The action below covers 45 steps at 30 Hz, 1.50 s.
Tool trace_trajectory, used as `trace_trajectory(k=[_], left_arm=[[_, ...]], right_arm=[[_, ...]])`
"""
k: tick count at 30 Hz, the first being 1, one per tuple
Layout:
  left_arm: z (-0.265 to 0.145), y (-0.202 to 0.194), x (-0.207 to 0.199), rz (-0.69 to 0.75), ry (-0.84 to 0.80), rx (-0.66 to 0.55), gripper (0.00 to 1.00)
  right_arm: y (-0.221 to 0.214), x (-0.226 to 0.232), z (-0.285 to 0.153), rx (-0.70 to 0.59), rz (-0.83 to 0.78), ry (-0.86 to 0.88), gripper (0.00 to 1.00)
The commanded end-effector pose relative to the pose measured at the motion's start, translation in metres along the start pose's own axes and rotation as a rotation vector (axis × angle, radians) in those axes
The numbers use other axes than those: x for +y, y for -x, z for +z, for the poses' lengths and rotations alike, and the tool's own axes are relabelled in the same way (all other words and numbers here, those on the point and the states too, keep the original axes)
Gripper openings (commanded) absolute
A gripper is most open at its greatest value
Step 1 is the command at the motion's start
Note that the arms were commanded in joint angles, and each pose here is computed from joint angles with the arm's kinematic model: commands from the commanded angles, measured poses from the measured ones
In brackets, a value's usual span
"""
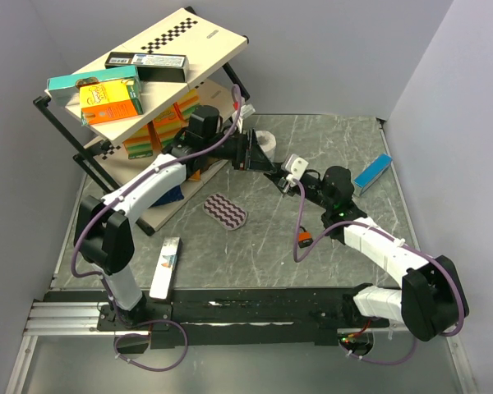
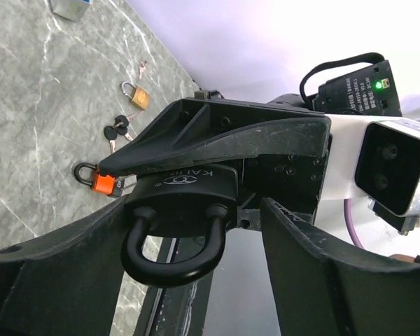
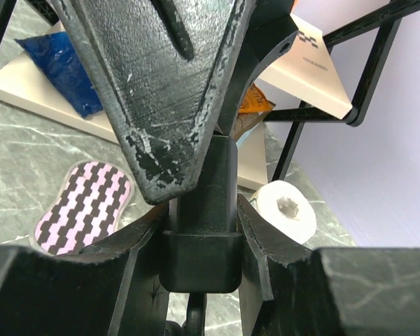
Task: Lock with the key
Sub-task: Lock the lock.
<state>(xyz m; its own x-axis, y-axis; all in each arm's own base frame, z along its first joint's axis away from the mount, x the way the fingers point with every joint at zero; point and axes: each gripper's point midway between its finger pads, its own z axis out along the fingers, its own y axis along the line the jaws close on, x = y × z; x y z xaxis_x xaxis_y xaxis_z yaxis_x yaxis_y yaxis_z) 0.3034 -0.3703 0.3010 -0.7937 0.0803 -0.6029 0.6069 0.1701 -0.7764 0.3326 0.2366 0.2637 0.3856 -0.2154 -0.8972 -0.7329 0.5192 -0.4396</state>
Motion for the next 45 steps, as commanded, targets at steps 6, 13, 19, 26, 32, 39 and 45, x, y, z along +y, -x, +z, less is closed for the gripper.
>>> trace_trajectory(k=[6,13,19,26,32,39,45], left_arm=[[-0.001,-0.002,-0.043,0.076,-0.092,0.011,0.71],[0.006,0.0,-0.04,0.069,-0.075,0.01,0.76],[0.01,0.001,-0.034,0.058,-0.057,0.008,0.6],[0.016,-0.001,-0.038,0.093,-0.063,0.025,0.65],[0.012,-0.005,-0.043,0.103,-0.088,0.03,0.16],[-0.01,0.008,-0.036,0.07,-0.091,-0.022,0.01],[-0.029,0.02,-0.029,0.096,-0.045,-0.053,0.01]], right_arm=[[0.043,-0.019,0.008,-0.118,-0.108,-0.035,0.0],[0.046,-0.015,0.011,-0.123,-0.134,-0.027,0.0],[0.046,-0.02,0.012,-0.104,-0.14,-0.047,0.0],[0.047,-0.013,0.013,-0.111,-0.134,-0.021,0.0],[0.046,-0.014,0.013,-0.106,-0.133,-0.03,0.0],[0.037,-0.007,0.006,-0.066,-0.081,-0.005,0.35],[0.025,-0.004,-0.014,-0.026,-0.001,0.052,0.76]])
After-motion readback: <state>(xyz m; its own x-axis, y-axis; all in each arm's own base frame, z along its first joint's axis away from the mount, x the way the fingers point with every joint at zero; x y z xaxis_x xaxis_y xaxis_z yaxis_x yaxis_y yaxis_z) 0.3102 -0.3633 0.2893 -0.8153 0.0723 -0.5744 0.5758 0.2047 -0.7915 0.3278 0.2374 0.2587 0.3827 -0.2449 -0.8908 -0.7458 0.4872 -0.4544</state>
